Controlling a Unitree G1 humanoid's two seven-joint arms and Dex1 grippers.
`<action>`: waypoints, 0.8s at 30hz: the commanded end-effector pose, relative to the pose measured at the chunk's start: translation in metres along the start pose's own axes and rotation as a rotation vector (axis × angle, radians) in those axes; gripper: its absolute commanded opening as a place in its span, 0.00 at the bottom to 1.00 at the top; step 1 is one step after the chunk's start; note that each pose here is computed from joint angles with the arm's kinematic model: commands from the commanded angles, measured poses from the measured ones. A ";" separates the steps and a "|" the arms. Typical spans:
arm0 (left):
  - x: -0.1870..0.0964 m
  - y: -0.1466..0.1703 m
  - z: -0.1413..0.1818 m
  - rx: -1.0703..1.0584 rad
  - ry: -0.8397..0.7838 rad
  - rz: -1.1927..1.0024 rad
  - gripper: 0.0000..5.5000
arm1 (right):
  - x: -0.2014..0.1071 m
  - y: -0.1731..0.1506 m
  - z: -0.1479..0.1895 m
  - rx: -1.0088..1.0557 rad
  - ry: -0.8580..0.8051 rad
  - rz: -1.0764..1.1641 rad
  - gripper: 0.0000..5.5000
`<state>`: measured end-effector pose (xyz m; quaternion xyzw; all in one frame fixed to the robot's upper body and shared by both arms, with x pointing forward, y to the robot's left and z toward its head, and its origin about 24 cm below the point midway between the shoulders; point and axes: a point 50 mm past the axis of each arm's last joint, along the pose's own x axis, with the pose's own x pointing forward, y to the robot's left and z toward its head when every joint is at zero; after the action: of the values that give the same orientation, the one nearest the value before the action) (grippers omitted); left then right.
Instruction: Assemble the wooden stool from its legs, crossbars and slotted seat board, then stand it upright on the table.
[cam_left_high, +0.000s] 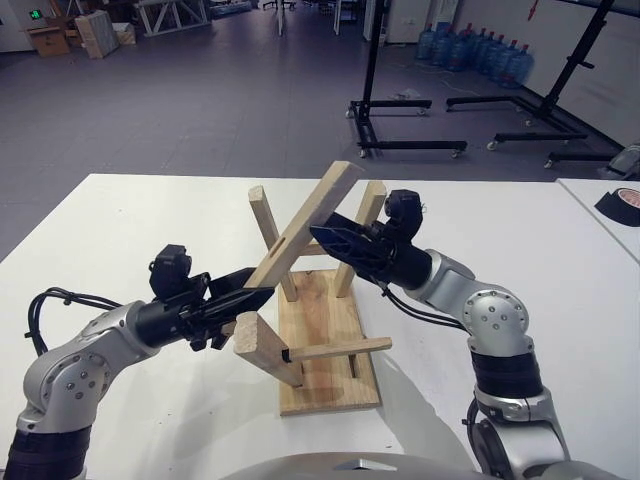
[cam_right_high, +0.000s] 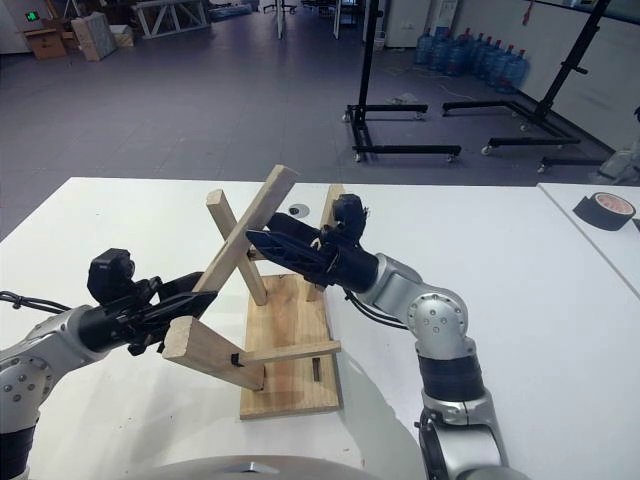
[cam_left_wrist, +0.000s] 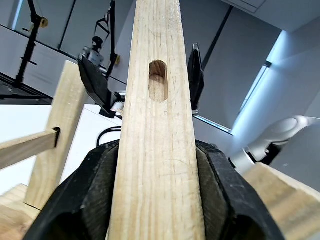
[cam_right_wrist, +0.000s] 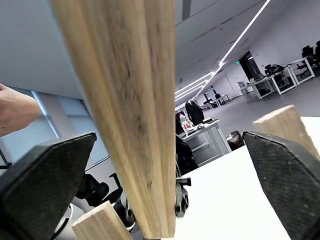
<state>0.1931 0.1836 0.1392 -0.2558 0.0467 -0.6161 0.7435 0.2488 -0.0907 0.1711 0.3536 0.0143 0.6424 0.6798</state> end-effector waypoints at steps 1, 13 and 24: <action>0.001 0.002 0.000 -0.007 0.027 -0.013 0.37 | 0.003 0.005 0.007 0.004 0.013 0.057 0.95; 0.002 0.003 -0.008 -0.023 0.048 -0.007 0.37 | 0.010 0.008 -0.005 0.033 0.110 0.086 0.54; 0.000 0.005 -0.004 -0.013 0.019 -0.010 0.37 | 0.007 0.010 -0.002 0.004 0.141 0.102 0.38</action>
<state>0.1926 0.1793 0.1316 -0.2562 0.0641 -0.6301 0.7302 0.2415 -0.0827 0.1721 0.3226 0.0505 0.6893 0.6468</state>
